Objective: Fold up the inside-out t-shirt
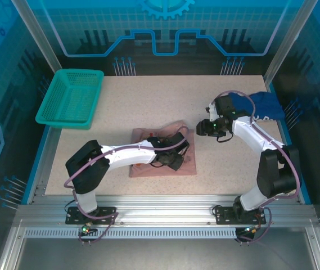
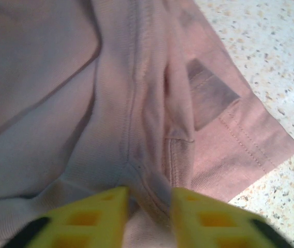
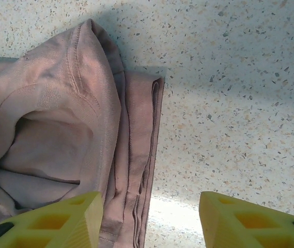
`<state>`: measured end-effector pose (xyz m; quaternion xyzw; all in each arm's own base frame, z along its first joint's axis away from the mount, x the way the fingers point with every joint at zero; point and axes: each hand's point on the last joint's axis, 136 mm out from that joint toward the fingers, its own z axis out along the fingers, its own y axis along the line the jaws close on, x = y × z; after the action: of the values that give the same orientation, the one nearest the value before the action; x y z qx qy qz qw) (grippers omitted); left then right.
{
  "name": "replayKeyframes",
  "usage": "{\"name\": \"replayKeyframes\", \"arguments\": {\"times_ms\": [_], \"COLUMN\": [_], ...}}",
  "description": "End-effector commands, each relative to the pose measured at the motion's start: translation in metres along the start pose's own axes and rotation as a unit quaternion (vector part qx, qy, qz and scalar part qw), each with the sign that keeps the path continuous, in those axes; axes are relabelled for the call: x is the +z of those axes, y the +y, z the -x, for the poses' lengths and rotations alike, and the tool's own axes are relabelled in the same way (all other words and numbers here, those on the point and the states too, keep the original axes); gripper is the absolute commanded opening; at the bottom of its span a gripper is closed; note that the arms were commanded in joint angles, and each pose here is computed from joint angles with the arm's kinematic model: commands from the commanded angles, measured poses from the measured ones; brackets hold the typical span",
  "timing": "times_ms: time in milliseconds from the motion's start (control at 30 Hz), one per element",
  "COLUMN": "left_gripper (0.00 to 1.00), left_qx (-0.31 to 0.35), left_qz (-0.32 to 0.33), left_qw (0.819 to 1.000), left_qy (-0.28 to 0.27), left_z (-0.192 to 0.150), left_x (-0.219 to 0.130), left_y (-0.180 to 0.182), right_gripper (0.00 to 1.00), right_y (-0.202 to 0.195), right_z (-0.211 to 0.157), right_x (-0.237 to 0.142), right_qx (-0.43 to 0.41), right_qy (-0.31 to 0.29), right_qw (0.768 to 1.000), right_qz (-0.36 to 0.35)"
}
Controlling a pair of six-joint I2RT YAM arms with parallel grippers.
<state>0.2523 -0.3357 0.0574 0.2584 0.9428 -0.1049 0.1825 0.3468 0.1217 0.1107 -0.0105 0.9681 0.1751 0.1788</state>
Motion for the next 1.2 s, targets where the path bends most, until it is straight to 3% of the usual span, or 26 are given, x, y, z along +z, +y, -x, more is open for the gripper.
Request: {"name": "replayKeyframes", "arguments": {"times_ms": [0, 167, 333, 400, 600, 767, 1000, 1100, 1167], "left_gripper": [0.41, 0.41, 0.17, 0.12, 0.04, 0.04, 0.15, 0.36, 0.44], "left_qx": [0.011, 0.013, 0.018, 0.029, 0.072, 0.097, 0.077, 0.068, 0.067], "left_qz": [0.018, 0.014, 0.006, -0.005, -0.059, -0.078, -0.08, -0.077, -0.075], "left_qw": [1.0, 1.0, 1.0, 0.999, 0.993, 0.989, 0.991, 0.991, 0.991], "left_qy": [0.0, 0.008, -0.004, -0.019, -0.067, -0.075, -0.077, -0.082, -0.09], "left_z": [0.001, 0.002, 0.013, 0.019, 0.033, 0.043, 0.06, 0.068, 0.072], "left_x": [-0.007, 0.004, 0.004, -0.004, -0.027, -0.022, -0.005, -0.006, -0.016], "left_y": [0.004, -0.001, -0.008, -0.016, -0.056, -0.085, -0.103, -0.105, -0.104], "right_gripper": [0.53, 0.53, 0.54, 0.54, 0.54, 0.54, 0.55, 0.56, 0.56], "right_y": [-0.001, 0.0, -0.003, -0.004, -0.013, -0.022, -0.036, -0.038, -0.038], "right_z": [-0.006, -0.005, -0.007, -0.009, -0.009, -0.01, -0.016, -0.021, -0.028], "right_x": [-0.001, 0.001, 0.001, 0.001, -0.002, -0.008, -0.012, -0.012, -0.011], "right_qx": [0.002, 0.003, 0.003, 0.004, 0.012, 0.02, 0.041, 0.051, 0.059], "right_qy": [0.008, 0.01, 0.011, 0.012, 0.008, 0.005, 0.004, 0.008, 0.014], "right_qw": [1.0, 1.0, 1.0, 1.0, 1.0, 1.0, 0.999, 0.999, 0.998], "right_qz": [0.011, 0.016, 0.01, 0.008, 0.001, -0.006, -0.009, -0.008, -0.004]}}
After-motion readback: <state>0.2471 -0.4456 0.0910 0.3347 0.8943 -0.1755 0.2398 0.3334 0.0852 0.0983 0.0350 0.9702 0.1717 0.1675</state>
